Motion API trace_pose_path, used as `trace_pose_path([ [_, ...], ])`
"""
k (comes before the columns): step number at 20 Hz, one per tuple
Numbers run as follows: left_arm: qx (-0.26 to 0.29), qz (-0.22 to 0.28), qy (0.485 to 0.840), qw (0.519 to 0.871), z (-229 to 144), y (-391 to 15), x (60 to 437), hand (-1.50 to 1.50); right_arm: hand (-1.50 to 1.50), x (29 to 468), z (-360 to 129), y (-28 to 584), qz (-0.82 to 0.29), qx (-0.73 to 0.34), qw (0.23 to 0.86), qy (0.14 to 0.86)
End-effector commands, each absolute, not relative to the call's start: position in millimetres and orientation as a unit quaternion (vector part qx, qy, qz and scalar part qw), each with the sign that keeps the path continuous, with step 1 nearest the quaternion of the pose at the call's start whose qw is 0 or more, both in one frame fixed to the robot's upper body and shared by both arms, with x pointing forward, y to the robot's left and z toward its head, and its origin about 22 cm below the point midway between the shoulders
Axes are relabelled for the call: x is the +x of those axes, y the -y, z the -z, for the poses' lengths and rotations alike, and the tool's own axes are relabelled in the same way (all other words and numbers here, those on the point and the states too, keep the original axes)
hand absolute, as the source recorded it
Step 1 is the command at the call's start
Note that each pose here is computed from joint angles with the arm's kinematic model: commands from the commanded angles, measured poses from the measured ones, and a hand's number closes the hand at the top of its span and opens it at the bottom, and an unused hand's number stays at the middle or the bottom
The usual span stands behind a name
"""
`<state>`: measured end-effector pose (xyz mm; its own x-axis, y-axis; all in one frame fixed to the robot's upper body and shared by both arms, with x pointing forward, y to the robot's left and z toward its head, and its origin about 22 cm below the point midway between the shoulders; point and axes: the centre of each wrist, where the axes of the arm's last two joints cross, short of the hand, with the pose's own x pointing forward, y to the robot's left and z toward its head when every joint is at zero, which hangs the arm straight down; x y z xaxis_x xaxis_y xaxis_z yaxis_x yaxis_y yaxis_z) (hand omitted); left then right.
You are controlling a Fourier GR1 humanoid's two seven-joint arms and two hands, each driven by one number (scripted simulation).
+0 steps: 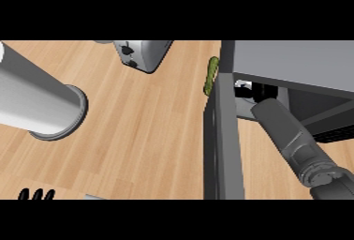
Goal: Pick up the milk, place it into the microwave and close the microwave
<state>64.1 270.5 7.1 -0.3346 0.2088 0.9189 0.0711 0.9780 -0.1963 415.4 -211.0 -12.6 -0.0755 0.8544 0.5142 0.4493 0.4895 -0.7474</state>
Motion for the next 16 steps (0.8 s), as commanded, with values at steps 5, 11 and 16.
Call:
trace_pose_path([
  [5,-0.084,-0.058,0.819,0.565,0,-271,69,-1.50,-1.50,416,13,178,-0.238,-0.370,0.523,0.730],
  [11,-0.081,-0.064,0.820,0.562,-3,-274,66,-1.50,-1.50,417,8,160,-0.180,-0.304,0.543,0.762],
  [16,-0.085,-0.068,0.814,0.570,4,-273,63,-1.50,-1.50,409,20,154,-0.144,-0.234,0.567,0.777],
])
